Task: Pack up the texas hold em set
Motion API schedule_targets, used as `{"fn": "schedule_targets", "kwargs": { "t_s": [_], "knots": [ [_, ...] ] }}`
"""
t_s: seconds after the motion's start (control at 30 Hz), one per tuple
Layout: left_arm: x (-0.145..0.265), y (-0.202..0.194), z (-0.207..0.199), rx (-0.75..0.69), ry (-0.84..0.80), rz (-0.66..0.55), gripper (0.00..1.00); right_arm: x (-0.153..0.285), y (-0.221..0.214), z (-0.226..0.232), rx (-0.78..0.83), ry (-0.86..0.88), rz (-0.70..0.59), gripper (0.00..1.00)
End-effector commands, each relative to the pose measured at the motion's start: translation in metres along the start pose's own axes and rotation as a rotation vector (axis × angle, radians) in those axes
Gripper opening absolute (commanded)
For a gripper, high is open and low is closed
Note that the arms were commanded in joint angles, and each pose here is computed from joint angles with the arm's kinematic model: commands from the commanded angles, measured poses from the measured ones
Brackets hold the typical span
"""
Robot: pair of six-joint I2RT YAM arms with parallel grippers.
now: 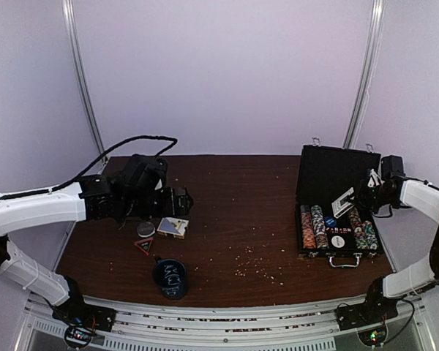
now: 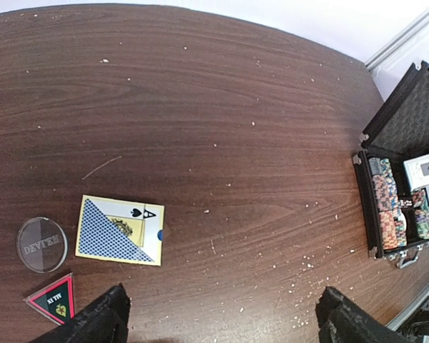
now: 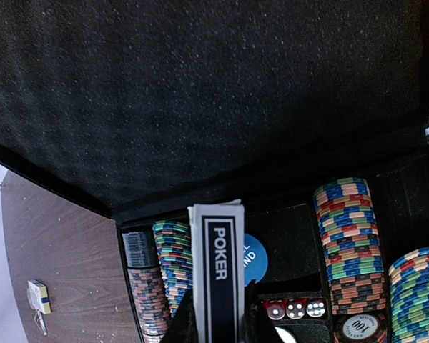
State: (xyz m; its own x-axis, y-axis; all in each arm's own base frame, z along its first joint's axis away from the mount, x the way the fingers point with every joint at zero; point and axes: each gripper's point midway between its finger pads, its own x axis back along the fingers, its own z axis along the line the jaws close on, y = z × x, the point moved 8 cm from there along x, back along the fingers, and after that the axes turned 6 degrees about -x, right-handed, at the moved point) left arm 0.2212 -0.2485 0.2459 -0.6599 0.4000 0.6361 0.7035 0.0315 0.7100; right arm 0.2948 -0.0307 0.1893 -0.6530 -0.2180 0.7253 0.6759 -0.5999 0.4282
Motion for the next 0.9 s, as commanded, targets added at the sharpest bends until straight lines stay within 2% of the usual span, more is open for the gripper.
{"fn": "schedule_targets", "kwargs": {
  "t_s": [0.0, 0.2, 0.47, 0.87],
  "knots": [
    [-0.005, 0.006, 0.004, 0.009, -0.036, 0.019, 0.94, -0.008, -0.007, -0.003, 0.042, 0.050, -0.005, 0.00],
    [-0.019, 0.010, 0.001, -0.010, -0.055, 0.053, 0.94, -0.023, -0.020, -0.008, 0.040, 0.127, 0.036, 0.00],
    [-0.031, 0.021, -0.003, -0.042, -0.071, 0.073, 0.94, -0.033, -0.020, -0.007, 0.083, 0.187, 0.021, 0.00],
    [-0.030, 0.014, 0.000, -0.040, -0.070, 0.102, 0.93, -0.046, -0.035, -0.026, 0.066, 0.102, 0.047, 0.00]
  ]
}}
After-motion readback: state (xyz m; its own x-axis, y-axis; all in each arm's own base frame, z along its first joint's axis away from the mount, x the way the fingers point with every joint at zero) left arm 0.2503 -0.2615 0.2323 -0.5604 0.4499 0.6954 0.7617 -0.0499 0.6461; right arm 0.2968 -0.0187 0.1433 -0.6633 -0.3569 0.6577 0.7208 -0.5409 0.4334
